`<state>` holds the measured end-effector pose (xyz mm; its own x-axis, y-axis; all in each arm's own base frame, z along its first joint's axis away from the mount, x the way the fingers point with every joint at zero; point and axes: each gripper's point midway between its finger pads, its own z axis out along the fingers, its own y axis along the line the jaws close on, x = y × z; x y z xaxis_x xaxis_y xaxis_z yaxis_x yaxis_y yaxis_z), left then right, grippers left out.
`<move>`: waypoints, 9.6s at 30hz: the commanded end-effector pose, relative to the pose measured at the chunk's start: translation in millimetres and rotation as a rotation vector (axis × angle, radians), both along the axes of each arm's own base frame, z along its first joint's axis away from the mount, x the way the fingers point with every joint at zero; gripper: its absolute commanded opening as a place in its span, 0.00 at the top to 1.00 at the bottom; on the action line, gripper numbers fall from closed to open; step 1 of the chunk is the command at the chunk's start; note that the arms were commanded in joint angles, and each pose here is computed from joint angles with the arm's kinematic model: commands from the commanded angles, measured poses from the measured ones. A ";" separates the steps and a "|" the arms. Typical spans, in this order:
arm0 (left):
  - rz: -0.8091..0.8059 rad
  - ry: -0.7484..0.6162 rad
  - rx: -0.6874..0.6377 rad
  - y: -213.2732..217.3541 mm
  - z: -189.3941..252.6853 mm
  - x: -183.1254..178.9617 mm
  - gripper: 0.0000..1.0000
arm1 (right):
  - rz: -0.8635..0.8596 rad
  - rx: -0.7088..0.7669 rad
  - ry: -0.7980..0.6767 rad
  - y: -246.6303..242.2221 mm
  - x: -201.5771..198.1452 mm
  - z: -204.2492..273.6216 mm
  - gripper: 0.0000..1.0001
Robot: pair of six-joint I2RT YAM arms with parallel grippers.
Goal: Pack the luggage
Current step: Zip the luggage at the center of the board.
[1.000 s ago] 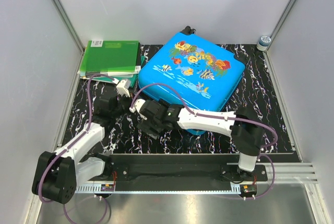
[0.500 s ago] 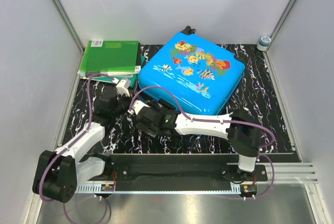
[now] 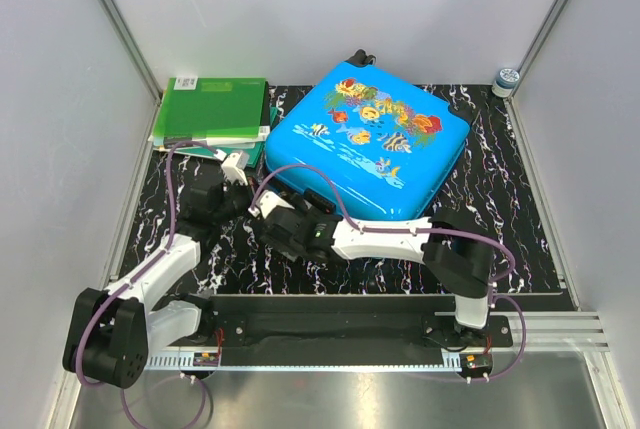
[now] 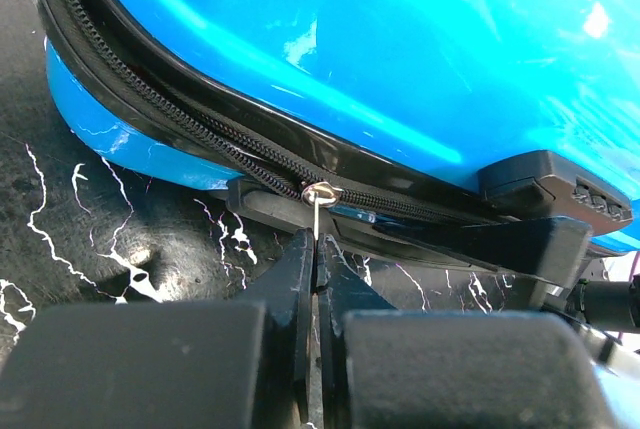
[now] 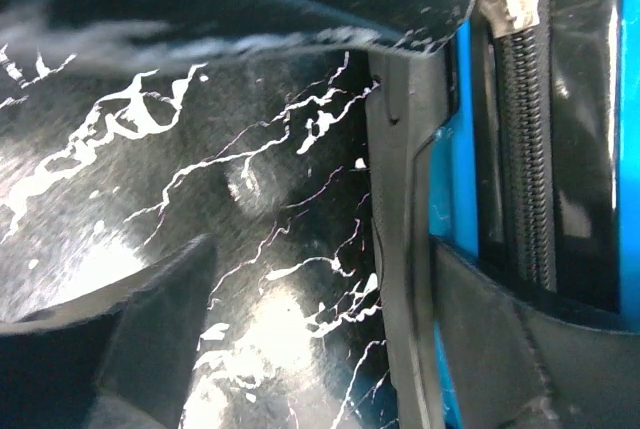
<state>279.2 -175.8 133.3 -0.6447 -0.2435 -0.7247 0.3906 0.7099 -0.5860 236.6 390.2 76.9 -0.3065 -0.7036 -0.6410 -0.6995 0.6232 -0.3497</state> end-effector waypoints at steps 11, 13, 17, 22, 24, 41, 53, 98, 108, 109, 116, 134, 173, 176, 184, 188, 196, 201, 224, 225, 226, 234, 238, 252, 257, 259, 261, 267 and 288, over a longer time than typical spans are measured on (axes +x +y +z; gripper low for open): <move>0.080 -0.104 -0.012 16.7 22.7 17.6 1.00 | -0.245 -0.137 0.027 -88.8 24.0 -38.3 0.79; 0.095 -0.117 -0.014 19.3 25.3 18.6 1.00 | -0.271 -0.155 0.040 -101.5 21.3 -41.5 0.99; 0.137 -0.121 -0.003 27.3 24.5 20.6 1.00 | -0.326 -0.158 0.062 -116.5 12.7 -40.5 1.00; 0.225 -0.102 0.023 42.7 18.7 22.8 1.00 | -0.394 -0.172 0.091 -135.3 1.1 -30.4 1.00; 0.258 -0.101 0.029 48.4 19.7 22.0 1.00 | -0.425 -0.165 0.113 -141.9 -5.5 -26.7 1.00; 0.408 -0.068 0.066 78.3 7.9 27.0 1.00 | -0.562 -0.066 0.206 -172.8 -39.0 -1.3 1.00; 0.458 -0.105 0.082 89.3 14.7 44.0 1.00 | -0.642 0.034 0.279 -192.6 -64.4 19.4 1.00; 0.567 -0.177 0.113 126.4 14.7 62.0 1.00 | -0.583 0.079 0.394 -204.3 -96.8 27.4 1.00; 0.468 -0.160 0.058 103.9 0.8 42.1 1.00 | -0.380 0.109 0.455 -155.9 -94.1 29.2 0.74; 0.464 -0.155 0.056 103.2 -2.6 38.9 1.00 | -0.363 0.111 0.457 -152.8 -94.5 30.1 0.71; 0.451 -0.137 0.049 100.4 -10.9 23.2 1.00 | -0.113 0.167 0.527 -115.6 -115.1 48.9 0.31; 0.515 -0.055 0.027 106.0 1.3 8.0 0.41 | -0.458 0.650 0.109 -156.3 51.7 246.1 0.11; 0.300 0.231 0.192 30.8 -17.1 179.5 0.20 | -1.639 0.971 0.281 -440.4 67.0 22.2 0.00; 0.270 0.240 0.224 19.3 -23.9 169.2 0.20 | -1.611 0.975 0.319 -437.1 78.7 15.1 0.00; 0.220 0.268 0.256 0.4 -43.3 128.9 0.21 | -1.422 0.880 0.375 -396.0 133.6 18.1 0.00; 0.197 0.268 0.261 -6.6 -46.8 108.1 0.21 | -1.389 0.879 0.377 -387.1 159.5 18.5 0.00; 0.136 0.194 0.200 -37.5 -24.4 61.5 0.23 | -1.256 0.882 0.396 -381.2 225.0 24.2 0.00; 0.073 0.179 0.152 -67.6 -19.2 23.9 0.23 | -1.092 0.913 0.436 -366.0 268.9 29.6 0.00; 0.252 0.035 0.114 6.8 67.8 51.1 0.17 | -1.424 0.873 0.092 -511.5 210.9 153.9 0.00; 0.262 0.051 0.130 8.6 62.4 60.2 0.17 | -1.446 0.872 0.084 -510.4 199.8 154.4 0.00; 0.268 0.051 0.141 10.1 62.3 68.6 0.17 | -1.491 0.873 0.061 -508.9 177.8 154.6 0.00; 0.362 0.006 0.100 33.2 106.4 170.3 0.17 | -1.555 0.953 -0.057 -481.6 74.2 164.5 0.00; 0.386 0.046 0.123 37.6 91.2 211.0 0.17 | -1.587 0.972 -0.150 -475.0 24.6 173.3 0.00; 0.402 0.147 0.138 36.9 19.1 279.7 0.21 | -1.593 0.940 0.072 -429.6 -49.8 122.0 0.00; 0.398 0.094 0.126 36.7 33.3 275.6 0.19 | -1.588 0.902 0.162 -428.4 -37.9 101.7 0.00; 0.383 0.085 0.136 36.0 35.7 275.6 0.19 | -1.583 0.907 0.174 -429.9 -28.3 96.5 0.00; 0.371 0.083 0.147 35.6 37.7 275.1 0.19 | -1.578 0.919 0.180 -431.5 -17.7 93.4 0.00; 0.342 0.074 0.167 35.9 41.9 268.8 0.18 | -1.599 0.913 0.197 -440.3 5.0 72.8 0.01; 0.301 0.082 0.177 39.5 59.7 237.1 0.18 | -1.645 0.861 0.141 -502.2 138.0 50.6 0.01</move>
<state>524.3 -144.5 137.6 -0.7055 -0.3000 -0.6421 0.0507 0.8823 -0.4679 325.8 -89.3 120.5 -0.3763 0.8105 -0.4489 0.7451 0.5527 0.3733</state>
